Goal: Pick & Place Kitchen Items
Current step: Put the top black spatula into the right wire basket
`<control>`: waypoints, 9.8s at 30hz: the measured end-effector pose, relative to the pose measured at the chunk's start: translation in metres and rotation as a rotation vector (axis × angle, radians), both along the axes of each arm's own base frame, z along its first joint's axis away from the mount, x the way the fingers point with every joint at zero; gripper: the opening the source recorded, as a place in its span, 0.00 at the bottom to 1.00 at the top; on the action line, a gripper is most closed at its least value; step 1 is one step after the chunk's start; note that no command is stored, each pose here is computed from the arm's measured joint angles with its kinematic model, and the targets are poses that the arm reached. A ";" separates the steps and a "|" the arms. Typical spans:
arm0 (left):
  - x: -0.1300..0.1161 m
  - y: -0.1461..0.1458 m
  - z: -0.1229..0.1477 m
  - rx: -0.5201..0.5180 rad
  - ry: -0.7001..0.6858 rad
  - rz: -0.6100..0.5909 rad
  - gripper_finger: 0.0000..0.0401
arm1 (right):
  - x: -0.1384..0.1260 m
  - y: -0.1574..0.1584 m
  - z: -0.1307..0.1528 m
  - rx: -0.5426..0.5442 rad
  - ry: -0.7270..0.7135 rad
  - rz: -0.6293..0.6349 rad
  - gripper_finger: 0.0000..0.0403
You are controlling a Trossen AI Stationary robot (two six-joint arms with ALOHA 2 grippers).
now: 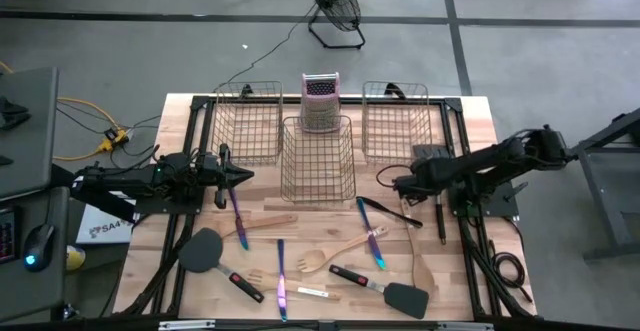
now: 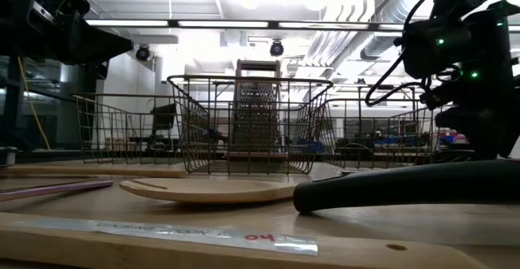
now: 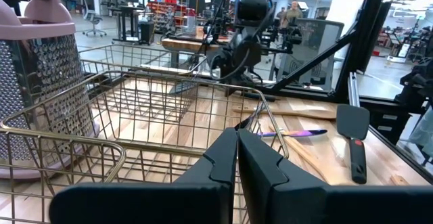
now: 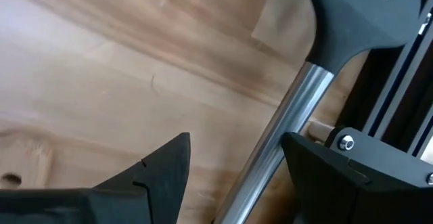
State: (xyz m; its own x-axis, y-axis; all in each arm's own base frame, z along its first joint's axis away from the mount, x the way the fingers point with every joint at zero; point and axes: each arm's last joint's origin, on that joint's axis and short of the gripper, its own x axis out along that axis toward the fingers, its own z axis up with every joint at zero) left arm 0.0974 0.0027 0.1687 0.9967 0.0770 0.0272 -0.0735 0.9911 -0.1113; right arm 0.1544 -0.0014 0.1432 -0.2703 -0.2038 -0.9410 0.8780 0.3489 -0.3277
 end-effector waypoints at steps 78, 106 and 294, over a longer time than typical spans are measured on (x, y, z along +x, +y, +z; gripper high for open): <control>0.000 0.000 0.000 0.000 0.000 0.000 0.04 | 0.004 -0.021 -0.011 0.258 0.115 -0.083 0.18; 0.000 0.000 0.000 0.000 0.000 0.000 0.04 | 0.004 -0.020 -0.001 0.391 0.047 -0.140 0.16; 0.000 0.000 0.000 0.000 0.000 0.000 0.04 | 0.071 -0.181 0.096 0.100 -0.538 0.114 0.13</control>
